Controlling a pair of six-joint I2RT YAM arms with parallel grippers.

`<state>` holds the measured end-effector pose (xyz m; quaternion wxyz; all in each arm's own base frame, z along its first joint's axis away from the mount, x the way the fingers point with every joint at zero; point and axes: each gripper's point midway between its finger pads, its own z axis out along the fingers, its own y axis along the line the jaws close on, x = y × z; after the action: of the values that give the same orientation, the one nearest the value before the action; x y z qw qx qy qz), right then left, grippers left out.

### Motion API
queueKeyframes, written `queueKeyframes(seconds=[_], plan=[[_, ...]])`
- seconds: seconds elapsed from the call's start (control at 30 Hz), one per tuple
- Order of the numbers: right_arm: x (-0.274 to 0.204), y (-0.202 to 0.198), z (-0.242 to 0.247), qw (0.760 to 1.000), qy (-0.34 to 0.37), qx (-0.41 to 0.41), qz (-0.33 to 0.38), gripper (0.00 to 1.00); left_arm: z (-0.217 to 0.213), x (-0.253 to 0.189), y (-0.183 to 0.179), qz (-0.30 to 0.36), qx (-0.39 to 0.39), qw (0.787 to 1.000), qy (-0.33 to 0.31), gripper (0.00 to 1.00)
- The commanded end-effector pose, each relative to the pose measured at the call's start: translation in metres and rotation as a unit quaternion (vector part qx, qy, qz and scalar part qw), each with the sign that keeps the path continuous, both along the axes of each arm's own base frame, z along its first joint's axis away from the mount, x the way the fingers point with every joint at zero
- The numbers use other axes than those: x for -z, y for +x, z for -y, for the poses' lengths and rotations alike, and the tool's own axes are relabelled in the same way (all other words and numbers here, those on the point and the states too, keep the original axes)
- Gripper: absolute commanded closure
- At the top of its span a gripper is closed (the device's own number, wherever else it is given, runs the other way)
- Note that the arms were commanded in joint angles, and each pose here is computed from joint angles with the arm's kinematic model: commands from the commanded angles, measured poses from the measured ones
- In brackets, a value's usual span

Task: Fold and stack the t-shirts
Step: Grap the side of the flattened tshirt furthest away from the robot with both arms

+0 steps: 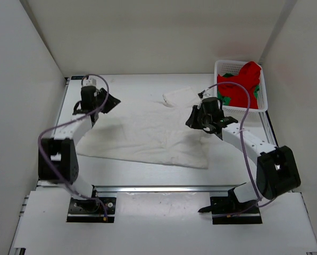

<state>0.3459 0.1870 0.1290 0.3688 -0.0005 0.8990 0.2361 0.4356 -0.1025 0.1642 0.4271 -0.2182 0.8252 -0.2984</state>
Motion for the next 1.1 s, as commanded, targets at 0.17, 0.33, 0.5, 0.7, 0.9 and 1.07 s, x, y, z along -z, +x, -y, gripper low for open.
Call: queueKeyframes(seconds=[0.17, 0.33, 0.5, 0.7, 0.9, 1.07], plan=[[0.007, -0.013, -0.042, 0.996, -0.001, -0.091, 0.020, 1.00, -0.130, 0.078, 0.109, -0.149, -0.109, 0.972, 0.148, 0.62], [0.019, -0.021, -0.038, 0.995, 0.029, -0.094, 0.016, 1.00, -0.162, 0.077, 0.153, -0.147, -0.126, 0.960, 0.204, 0.57], [0.025, -0.026, -0.041, 0.994, 0.033, -0.105, 0.014, 0.99, -0.161, 0.094, 0.183, -0.163, -0.108, 0.947, 0.255, 0.53], [0.027, -0.024, -0.041, 0.994, 0.028, -0.105, 0.010, 0.99, -0.153, 0.119, 0.184, -0.174, -0.087, 0.947, 0.254, 0.53], [0.012, -0.018, -0.051, 0.992, 0.036, -0.114, 0.025, 0.92, -0.156, 0.122, 0.183, -0.178, -0.091, 0.943, 0.265, 0.47], [-0.001, -0.011, -0.049, 0.992, 0.039, -0.109, 0.042, 0.81, -0.149, 0.133, 0.184, -0.183, -0.078, 0.944, 0.263, 0.55]])
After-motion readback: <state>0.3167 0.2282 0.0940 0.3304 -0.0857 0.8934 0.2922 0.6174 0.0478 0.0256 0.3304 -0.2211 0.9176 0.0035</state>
